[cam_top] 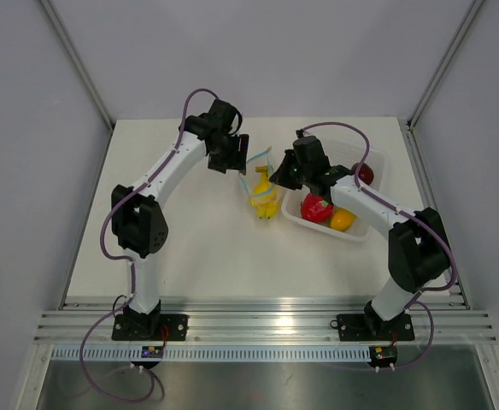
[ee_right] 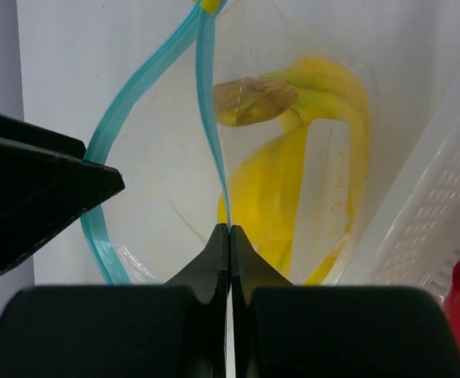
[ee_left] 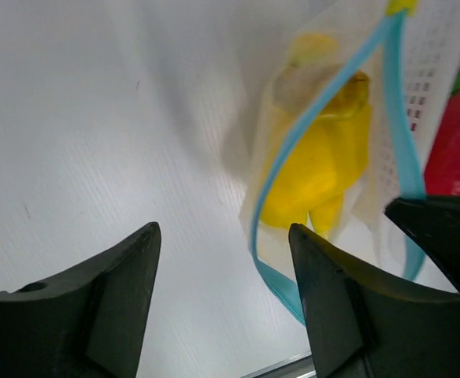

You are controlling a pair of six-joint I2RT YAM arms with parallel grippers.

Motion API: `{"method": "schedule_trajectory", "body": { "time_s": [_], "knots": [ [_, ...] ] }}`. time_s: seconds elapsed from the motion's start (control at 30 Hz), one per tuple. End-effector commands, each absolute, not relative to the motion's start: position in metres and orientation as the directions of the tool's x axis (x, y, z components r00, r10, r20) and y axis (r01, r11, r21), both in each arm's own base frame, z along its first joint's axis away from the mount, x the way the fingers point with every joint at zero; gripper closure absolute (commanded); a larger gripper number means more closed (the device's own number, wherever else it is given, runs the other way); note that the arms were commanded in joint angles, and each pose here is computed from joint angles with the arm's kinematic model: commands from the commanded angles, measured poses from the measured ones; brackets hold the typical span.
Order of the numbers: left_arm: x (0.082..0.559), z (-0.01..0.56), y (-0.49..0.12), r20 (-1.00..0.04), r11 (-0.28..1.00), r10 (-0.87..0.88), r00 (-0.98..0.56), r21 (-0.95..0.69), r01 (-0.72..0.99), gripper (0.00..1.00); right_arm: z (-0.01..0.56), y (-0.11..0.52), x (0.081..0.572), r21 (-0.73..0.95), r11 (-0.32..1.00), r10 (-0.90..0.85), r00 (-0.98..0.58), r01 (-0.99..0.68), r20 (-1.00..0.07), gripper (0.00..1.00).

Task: Place the food in the zip-top bag and seal the zipper
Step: Adjust the zipper food storage bag at the center of the board.

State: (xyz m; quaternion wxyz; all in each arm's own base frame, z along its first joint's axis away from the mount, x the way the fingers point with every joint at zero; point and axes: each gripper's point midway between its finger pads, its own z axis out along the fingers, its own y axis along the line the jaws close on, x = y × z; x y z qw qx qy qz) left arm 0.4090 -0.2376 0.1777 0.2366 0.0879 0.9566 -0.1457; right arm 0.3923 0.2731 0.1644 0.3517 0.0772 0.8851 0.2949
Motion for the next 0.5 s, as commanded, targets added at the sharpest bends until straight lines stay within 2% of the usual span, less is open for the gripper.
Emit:
{"method": "schedule_trajectory", "body": {
  "time_s": [0.0, 0.03, 0.07, 0.13, 0.23, 0.3, 0.33, 0.43, 0.47],
  "knots": [
    [0.419, 0.182, -0.227, -0.508, 0.962, 0.071, -0.859, -0.194, 0.194, 0.37, 0.183, 0.272, 0.393, 0.590, 0.800, 0.356, -0.709, -0.105, -0.609, 1.00],
    [0.420, 0.181, -0.228, -0.506, 0.961, 0.067, -0.860, -0.198, 0.191, 0.40, 0.182, 0.272, 0.392, 0.589, 0.801, 0.354, -0.711, -0.105, -0.608, 1.00],
    [0.421, 0.179, -0.229, -0.504, 0.960, 0.068, -0.861, -0.201, 0.193, 0.50, 0.181, 0.271, 0.392, 0.589, 0.802, 0.356, -0.712, -0.101, -0.605, 1.00],
    [0.422, 0.178, -0.233, -0.503, 0.956, 0.065, -0.862, -0.217, 0.199, 0.62, 0.182, 0.272, 0.391, 0.588, 0.802, 0.354, -0.711, -0.103, -0.607, 1.00],
    [0.420, 0.179, -0.240, -0.501, 0.943, 0.066, -0.863, -0.252, 0.219, 0.97, 0.180, 0.268, 0.391, 0.577, 0.811, 0.351, -0.711, -0.093, -0.609, 1.00],
    [0.416, 0.181, -0.246, -0.495, 0.928, 0.074, -0.866, -0.283, 0.241, 1.00, 0.184, 0.266, 0.390, 0.571, 0.816, 0.347, -0.710, -0.094, -0.612, 1.00],
    [0.413, 0.186, -0.247, -0.505, 0.921, 0.077, -0.860, -0.294, 0.255, 1.00, 0.186, 0.263, 0.390, 0.553, 0.828, 0.334, -0.706, -0.098, -0.625, 0.97],
    [0.409, 0.191, -0.254, -0.529, 0.896, 0.068, -0.846, -0.340, 0.285, 1.00, 0.198, 0.246, 0.389, 0.489, 0.870, 0.319, -0.684, -0.063, -0.656, 0.54],
    [0.407, 0.199, -0.256, -0.545, 0.888, 0.065, -0.836, -0.351, 0.298, 1.00, 0.197, 0.237, 0.384, 0.448, 0.893, 0.291, -0.690, -0.053, -0.663, 0.35]
  ]
}}
